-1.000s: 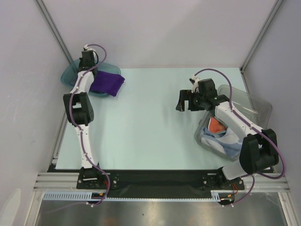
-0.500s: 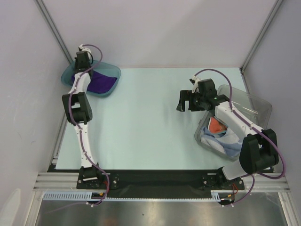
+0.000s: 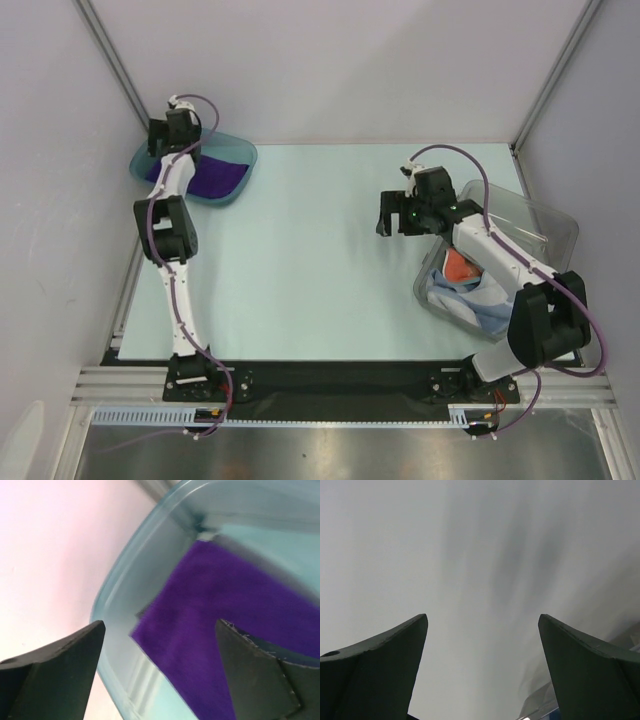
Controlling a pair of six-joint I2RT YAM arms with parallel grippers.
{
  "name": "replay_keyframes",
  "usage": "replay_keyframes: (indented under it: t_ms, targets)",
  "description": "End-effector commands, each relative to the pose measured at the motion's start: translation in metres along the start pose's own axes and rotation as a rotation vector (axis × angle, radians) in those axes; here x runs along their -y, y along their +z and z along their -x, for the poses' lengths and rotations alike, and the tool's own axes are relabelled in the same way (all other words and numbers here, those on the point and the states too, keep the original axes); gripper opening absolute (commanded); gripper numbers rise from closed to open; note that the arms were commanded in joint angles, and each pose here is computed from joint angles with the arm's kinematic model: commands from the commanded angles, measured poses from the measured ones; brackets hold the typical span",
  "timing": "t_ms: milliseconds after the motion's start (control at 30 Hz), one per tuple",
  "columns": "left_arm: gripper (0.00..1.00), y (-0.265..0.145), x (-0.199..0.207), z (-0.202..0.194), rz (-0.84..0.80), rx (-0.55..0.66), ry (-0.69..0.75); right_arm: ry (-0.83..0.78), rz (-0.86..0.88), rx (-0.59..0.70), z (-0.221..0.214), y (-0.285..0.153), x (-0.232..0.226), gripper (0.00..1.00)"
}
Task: Fold and stack the towels
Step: Neatly place the folded towel into the bin, then grab crumpled towel
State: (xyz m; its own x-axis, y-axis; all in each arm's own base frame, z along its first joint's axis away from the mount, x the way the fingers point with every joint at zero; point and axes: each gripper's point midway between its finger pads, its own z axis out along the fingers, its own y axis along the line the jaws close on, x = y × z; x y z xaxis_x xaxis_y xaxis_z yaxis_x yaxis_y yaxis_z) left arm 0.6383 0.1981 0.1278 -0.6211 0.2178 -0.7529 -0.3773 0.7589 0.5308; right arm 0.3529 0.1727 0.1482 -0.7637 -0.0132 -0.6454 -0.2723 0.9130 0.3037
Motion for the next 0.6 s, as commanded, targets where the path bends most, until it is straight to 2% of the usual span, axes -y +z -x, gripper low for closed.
replay_keyframes:
  t_ms: [0,67,100,133,167,200,233,267,300,333,367,433,467,567]
  targets:
    - [1.00,-0.083,0.010,0.094,-0.129,0.170,-0.116,-0.019,-0.122,0.063,0.022,-0.001,0.000,1.00]
    - [1.00,-0.111,0.024,0.102,-0.180,0.168,-0.075,0.013,-0.198,0.119,0.037,-0.005,0.005,1.00]
    - [1.00,-0.134,0.045,0.115,-0.217,0.198,-0.039,0.045,-0.213,0.159,0.045,-0.009,0.005,1.00]
    - [1.00,-0.145,0.052,0.113,-0.222,0.194,-0.018,0.058,-0.224,0.192,0.055,-0.014,0.006,1.00]
    - [1.00,-0.173,0.046,0.130,-0.250,0.237,-0.037,0.076,-0.266,0.233,0.068,-0.020,0.014,1.00]
    - [1.00,-0.191,0.063,0.125,-0.289,0.239,-0.028,0.096,-0.314,0.222,0.068,-0.024,0.023,1.00]
    - [1.00,-0.208,0.062,0.134,-0.302,0.251,-0.119,0.115,-0.354,0.228,0.077,-0.032,0.030,1.00]
    - [1.00,-0.238,0.056,0.149,-0.386,0.287,-0.171,0.153,-0.403,0.275,0.100,-0.051,0.042,1.00]
    - [1.00,-0.255,0.061,0.153,-0.461,0.286,-0.222,0.174,-0.442,0.248,0.097,-0.058,0.053,1.00]
    - [1.00,-0.282,0.058,0.161,-0.554,0.274,-0.345,0.204,-0.467,0.261,0.100,-0.069,0.061,1.00]
    - [1.00,-0.312,0.078,0.166,-0.751,0.292,-0.359,0.233,-0.515,0.271,0.100,-0.079,0.076,1.00]
    - [1.00,-0.342,0.104,0.146,-0.927,0.225,-0.421,0.306,-0.595,0.282,0.092,-0.101,0.110,1.00]
    - [1.00,-0.366,0.100,0.150,-0.987,0.254,-0.443,0.354,-0.624,0.288,0.086,-0.108,0.120,1.00]
    - [1.00,-0.422,0.129,0.116,-1.122,0.200,-0.353,0.449,-0.671,0.275,0.048,-0.112,0.156,0.99]
